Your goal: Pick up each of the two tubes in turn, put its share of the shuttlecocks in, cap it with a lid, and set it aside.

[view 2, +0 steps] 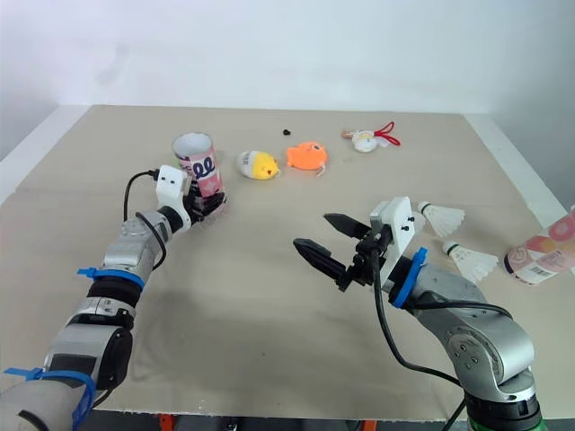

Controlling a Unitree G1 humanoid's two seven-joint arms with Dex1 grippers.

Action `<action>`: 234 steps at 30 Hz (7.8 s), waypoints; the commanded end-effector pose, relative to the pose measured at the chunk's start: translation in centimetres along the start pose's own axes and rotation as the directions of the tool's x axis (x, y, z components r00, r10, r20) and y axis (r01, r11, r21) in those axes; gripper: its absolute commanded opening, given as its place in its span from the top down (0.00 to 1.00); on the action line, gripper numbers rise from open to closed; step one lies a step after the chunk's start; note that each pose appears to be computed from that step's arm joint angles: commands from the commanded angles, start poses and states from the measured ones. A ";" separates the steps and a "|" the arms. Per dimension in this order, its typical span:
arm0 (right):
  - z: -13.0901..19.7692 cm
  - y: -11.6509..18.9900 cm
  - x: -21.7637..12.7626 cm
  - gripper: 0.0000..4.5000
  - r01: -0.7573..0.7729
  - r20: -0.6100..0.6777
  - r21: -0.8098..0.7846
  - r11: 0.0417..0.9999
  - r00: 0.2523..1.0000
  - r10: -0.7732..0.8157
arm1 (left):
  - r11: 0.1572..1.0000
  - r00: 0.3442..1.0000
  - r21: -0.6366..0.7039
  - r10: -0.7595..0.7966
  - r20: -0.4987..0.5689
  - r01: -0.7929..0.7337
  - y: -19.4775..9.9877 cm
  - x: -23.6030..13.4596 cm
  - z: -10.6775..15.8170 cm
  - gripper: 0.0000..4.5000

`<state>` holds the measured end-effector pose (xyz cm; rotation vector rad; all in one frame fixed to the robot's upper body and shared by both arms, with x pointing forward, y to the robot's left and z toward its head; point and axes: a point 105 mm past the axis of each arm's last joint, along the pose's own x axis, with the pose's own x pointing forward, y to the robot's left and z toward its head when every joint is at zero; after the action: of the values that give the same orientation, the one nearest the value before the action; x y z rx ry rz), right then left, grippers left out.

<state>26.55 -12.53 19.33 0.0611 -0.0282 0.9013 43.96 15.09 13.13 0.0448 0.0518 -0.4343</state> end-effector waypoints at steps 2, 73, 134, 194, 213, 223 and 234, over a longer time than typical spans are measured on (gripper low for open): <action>1.5 0.5 -0.2 0.00 -0.013 0.039 -0.048 0.999 0.999 0.015 | 0.999 0.999 0.032 0.014 0.049 -0.015 0.7 0.1 1.6 0.36; -5.5 -10.9 -8.9 0.00 0.565 -0.230 -0.184 0.804 0.770 -0.595 | 0.293 0.354 0.204 -0.692 -0.629 0.934 -9.5 -9.0 -0.4 0.36; 4.1 3.2 1.0 0.98 -0.398 -0.323 -0.454 0.797 0.907 0.269 | 0.334 0.333 0.126 -0.685 -0.648 0.934 -9.3 -11.3 -1.3 0.37; -4.2 -11.7 -20.6 0.16 0.696 -0.256 -0.192 0.692 0.645 -0.720 | 0.292 0.302 0.124 -0.710 -0.636 0.948 -10.8 -10.0 -1.7 0.37; -5.9 -14.7 -17.7 0.16 0.666 -0.243 -0.118 0.736 0.700 -0.672 | 0.319 0.324 0.127 -0.699 -0.638 0.939 -10.2 -10.3 -1.9 0.37; -6.7 -16.4 -17.5 0.76 0.693 -0.258 -0.162 0.702 0.657 -0.708 | 0.322 0.327 0.129 -0.698 -0.637 0.938 -10.3 -10.4 -1.7 0.37; -5.9 -14.5 -15.9 0.98 0.608 -0.249 -0.152 0.779 0.739 -0.626 | 0.325 0.328 0.127 -0.697 -0.637 0.937 -10.4 -10.4 -1.6 0.37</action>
<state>27.92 -34.71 10.03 -0.0768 0.2731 0.1642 30.53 10.04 13.22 0.6817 0.4345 -1.5472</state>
